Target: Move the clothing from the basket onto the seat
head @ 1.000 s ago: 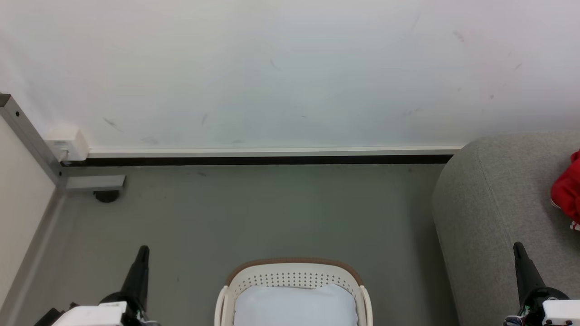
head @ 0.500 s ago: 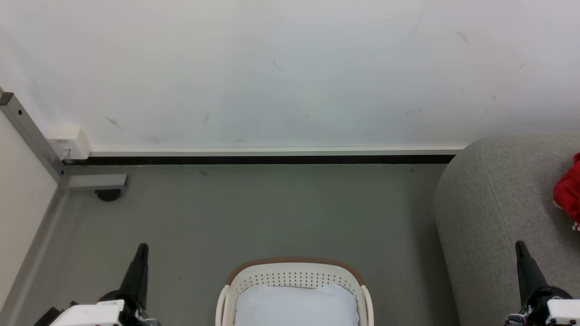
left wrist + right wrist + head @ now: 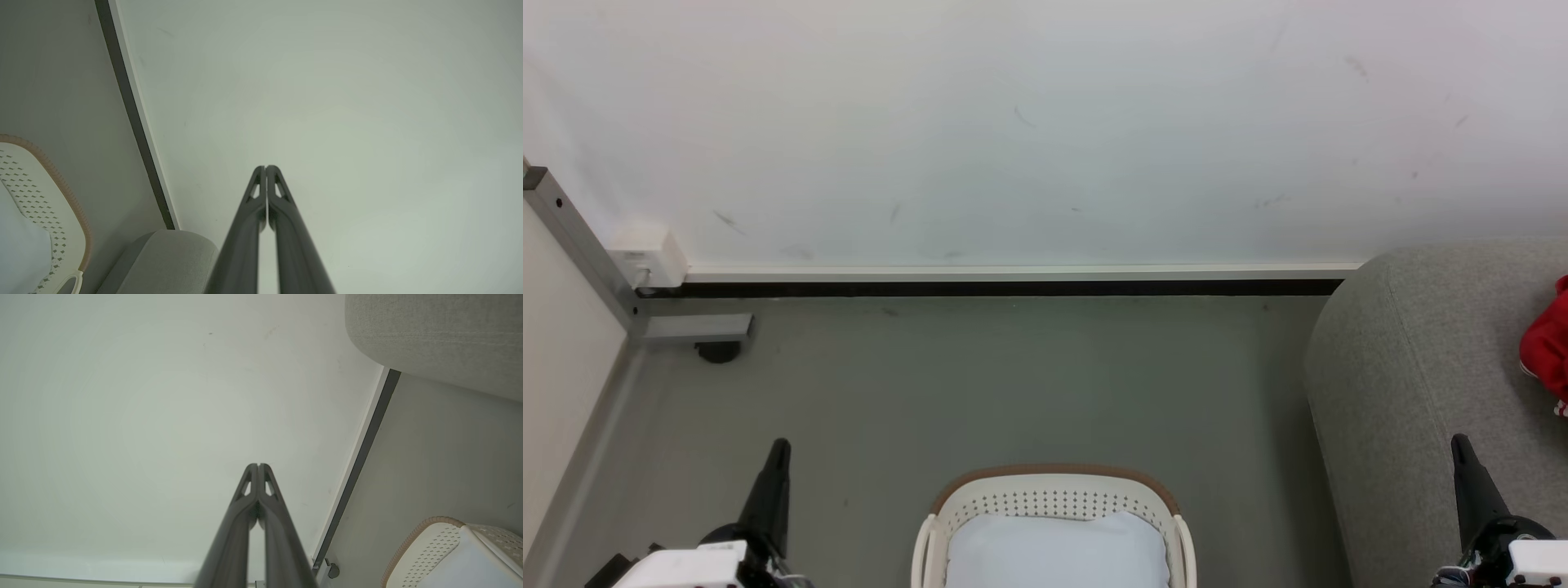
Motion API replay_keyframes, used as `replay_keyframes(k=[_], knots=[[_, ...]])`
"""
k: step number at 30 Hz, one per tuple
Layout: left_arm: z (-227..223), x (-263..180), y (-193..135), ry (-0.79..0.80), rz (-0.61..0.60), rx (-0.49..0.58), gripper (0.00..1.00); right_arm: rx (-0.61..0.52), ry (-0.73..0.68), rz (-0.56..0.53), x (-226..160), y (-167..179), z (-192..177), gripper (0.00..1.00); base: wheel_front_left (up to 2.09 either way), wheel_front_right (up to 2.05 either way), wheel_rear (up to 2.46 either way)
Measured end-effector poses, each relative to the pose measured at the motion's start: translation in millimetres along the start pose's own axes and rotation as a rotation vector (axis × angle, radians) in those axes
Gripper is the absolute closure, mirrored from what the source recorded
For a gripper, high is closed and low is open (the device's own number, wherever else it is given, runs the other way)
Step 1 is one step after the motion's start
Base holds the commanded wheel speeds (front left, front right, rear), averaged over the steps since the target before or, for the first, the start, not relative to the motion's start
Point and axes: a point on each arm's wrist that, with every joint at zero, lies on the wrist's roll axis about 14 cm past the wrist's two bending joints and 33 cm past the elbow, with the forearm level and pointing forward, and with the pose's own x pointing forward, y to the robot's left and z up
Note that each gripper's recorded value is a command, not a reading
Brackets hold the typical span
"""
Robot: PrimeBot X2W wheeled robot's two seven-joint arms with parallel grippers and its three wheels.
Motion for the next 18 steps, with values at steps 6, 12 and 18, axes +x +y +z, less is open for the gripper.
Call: replay_keyframes(k=[6, 12, 18], knots=[[0.0, 0.0, -0.1, 0.000, 0.000, 0.000, 1.00, 0.000, 0.000, 0.000, 0.0, 0.0, 0.1, 1.00, 0.00, 0.00, 0.00], [0.0, 0.0, 0.0, 0.000, 0.000, 0.000, 1.00, 0.000, -0.001, 0.000, 0.0, 0.0, 0.2, 1.00, 0.00, 0.00, 0.00], [0.0, 0.0, -0.1, 0.000, 0.000, 0.000, 1.00, 0.000, 0.003, 0.000, 0.0, 0.1, -0.2, 1.00, 0.00, 0.00, 0.00]])
